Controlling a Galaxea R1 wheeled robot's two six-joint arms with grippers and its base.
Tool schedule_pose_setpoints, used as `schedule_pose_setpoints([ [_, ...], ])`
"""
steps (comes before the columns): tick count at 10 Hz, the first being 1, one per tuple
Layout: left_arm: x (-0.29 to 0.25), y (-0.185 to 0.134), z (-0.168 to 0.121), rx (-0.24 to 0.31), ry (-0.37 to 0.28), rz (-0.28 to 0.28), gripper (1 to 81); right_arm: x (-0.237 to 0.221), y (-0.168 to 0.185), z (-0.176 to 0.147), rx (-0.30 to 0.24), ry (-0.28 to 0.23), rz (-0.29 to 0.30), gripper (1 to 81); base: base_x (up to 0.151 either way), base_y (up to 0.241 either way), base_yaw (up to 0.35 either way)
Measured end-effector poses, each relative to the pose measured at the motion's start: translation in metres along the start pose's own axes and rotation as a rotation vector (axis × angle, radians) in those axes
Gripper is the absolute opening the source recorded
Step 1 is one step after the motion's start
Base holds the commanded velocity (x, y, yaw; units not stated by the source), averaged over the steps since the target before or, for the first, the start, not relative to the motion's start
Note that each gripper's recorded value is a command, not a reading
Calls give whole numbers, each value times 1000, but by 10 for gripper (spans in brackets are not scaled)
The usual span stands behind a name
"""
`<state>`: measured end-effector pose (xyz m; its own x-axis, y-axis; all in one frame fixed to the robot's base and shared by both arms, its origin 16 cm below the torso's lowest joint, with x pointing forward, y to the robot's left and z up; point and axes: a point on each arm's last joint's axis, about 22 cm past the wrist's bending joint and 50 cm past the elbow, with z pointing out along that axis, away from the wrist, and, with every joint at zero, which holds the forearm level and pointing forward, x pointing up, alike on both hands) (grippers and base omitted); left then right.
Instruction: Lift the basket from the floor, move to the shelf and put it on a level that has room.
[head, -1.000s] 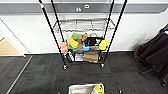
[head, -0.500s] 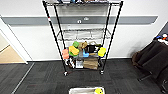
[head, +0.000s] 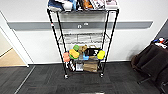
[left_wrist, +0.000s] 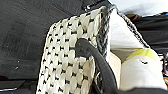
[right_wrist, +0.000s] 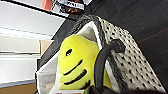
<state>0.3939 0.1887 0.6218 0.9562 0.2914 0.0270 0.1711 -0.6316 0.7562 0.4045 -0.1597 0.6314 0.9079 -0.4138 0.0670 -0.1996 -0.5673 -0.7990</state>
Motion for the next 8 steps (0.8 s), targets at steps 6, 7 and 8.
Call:
schedule_pose_setpoints([
  [6,-26,14,-5,-20,3,1,10,-36,10,-28,-24,10,38,10,0,0,0],
  [7,-26,20,-11,-26,19,14,10,-35,3,-33,-16,23,25,10,0,0,0],
  [8,-26,27,-18,-33,37,28,10,-36,-4,-41,-7,36,11,10,0,0,0],
])
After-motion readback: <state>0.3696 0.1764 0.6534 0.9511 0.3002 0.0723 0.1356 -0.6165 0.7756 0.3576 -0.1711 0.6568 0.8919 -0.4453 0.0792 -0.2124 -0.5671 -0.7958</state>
